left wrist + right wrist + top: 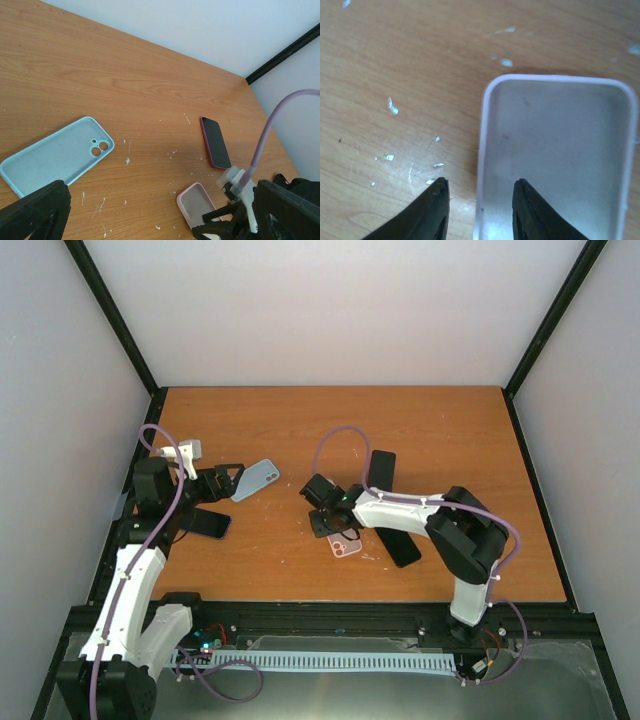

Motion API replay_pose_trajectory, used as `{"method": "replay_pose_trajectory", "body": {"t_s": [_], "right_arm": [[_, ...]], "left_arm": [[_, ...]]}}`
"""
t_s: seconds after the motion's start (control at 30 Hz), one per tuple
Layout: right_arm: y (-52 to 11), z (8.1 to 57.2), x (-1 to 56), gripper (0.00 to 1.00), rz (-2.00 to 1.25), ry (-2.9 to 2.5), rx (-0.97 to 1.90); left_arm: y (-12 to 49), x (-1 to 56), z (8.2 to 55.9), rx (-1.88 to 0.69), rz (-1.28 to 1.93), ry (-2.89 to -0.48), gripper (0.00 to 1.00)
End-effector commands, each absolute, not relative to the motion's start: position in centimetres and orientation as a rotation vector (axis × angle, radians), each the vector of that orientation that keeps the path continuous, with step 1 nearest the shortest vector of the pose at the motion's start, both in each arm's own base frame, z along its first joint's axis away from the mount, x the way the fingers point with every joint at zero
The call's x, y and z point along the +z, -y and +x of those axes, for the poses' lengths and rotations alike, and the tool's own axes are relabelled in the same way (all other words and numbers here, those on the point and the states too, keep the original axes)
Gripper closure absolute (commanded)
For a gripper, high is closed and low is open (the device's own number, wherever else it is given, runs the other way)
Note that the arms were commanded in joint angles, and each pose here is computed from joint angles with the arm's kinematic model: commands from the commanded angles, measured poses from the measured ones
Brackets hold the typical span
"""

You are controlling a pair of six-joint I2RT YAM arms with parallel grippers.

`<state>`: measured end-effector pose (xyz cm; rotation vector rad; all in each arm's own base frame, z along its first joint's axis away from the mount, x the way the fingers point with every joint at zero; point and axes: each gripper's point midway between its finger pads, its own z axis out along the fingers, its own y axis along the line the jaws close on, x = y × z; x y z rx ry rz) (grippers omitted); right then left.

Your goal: Put the phone into the phone case

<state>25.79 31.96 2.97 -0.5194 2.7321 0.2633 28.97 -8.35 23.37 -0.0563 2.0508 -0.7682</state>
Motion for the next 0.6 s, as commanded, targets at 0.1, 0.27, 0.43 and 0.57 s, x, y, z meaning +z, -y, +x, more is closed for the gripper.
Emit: {"method": "replay_pose_trajectory", "body": {"t_s": [0.1, 0.27, 0.43, 0.57], "right_arm": [[-28.2, 25.7, 5.9, 0.41, -0.480, -2.682, 0.088], [-23.4, 25.1, 7.2, 0.23, -0.413, -2.678, -0.067], [-18.7, 25.2, 7.5, 0.00, -0.308, -2.713, -0.121], [-16.1, 25.4, 6.8, 0.00, -0.234, -2.765, -0.101]], "left_arm": [[8.8, 24.4, 28.9, -0.775, 0.005, -2.010, 0.01], [8.9, 24.0, 29.0, -0.781, 0.004, -2.027, 0.01], [8.9, 24.0, 28.9, -0.775, 0.002, -2.024, 0.00], [8.8, 24.0, 29.0, -0.775, 0.002, -2.025, 0.01]]}}
